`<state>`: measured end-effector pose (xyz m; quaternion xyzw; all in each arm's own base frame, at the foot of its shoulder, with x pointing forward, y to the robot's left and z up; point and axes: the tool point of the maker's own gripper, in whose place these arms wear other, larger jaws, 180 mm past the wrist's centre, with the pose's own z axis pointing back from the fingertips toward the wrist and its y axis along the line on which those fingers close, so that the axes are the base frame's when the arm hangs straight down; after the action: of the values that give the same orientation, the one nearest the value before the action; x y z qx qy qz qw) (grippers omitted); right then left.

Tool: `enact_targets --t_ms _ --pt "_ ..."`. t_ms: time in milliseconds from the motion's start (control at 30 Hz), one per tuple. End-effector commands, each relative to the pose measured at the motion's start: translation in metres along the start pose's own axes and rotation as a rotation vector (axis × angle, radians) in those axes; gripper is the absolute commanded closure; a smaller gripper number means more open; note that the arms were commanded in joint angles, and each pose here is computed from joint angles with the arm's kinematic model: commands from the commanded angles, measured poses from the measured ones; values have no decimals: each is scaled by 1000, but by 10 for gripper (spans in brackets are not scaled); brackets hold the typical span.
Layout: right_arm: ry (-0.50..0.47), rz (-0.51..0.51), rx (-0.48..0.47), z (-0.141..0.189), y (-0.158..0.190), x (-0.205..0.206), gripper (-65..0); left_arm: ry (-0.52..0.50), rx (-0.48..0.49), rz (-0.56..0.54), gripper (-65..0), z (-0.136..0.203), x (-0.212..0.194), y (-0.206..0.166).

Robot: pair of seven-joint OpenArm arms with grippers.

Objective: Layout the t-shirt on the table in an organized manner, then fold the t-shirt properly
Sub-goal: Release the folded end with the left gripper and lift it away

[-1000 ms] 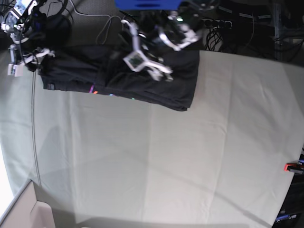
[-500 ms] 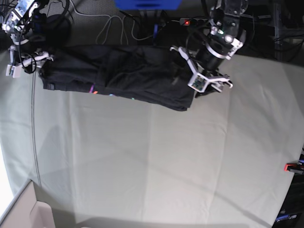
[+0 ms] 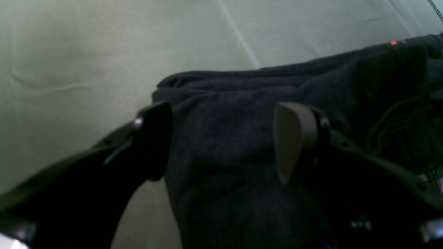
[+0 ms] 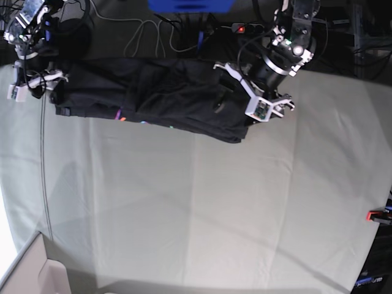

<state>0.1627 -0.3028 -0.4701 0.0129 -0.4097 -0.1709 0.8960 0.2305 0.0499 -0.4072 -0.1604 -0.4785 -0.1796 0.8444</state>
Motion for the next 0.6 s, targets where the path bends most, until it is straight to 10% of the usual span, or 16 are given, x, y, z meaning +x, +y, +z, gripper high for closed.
enact_targets --t_ms 0,567 --pt "78 -15 7 5 5 -26 -405 -42 -2 4 -448 1 10 0" --pt "144 37 134 -4 53 -47 -404 -30 140 -7 -448 20 7 60"
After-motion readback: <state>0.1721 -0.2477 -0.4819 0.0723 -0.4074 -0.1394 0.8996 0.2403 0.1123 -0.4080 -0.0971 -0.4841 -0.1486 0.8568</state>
